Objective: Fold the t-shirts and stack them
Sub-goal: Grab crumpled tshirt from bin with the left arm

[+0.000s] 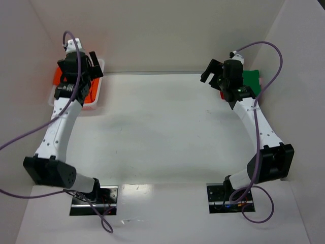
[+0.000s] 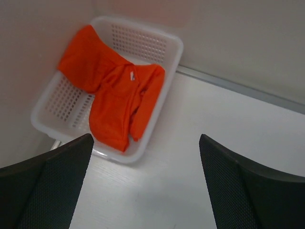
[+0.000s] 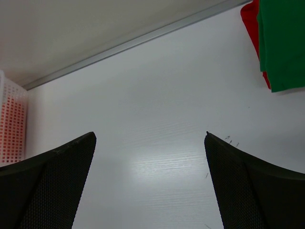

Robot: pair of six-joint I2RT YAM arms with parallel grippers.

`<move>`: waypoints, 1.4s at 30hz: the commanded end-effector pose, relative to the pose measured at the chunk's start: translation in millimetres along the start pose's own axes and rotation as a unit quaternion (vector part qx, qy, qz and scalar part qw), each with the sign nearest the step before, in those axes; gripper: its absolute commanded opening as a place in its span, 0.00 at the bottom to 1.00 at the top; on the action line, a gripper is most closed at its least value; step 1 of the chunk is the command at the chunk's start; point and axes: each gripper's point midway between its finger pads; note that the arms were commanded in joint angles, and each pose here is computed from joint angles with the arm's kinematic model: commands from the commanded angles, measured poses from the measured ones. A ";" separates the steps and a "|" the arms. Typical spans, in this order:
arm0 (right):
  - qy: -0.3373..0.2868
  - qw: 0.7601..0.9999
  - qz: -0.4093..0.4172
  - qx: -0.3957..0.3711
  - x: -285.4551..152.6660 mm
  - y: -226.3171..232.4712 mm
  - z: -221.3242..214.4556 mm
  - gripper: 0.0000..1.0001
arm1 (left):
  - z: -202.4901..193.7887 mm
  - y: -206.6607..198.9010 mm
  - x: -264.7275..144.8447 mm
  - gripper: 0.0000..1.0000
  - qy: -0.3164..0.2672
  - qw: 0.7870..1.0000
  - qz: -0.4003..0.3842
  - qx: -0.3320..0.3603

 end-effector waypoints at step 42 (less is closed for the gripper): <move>0.011 0.996 0.090 0.011 12.1 31.6 -5.8 1.00 | -175.9 109.0 259.7 0.77 0.225 0.971 0.068 -0.046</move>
Point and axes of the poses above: each gripper's point midway between its finger pads, its own x axis out along the fingers, its own y axis along the line the jaws close on, z = x × y, and after that the axes turned 6 degrees about -x, right-handed
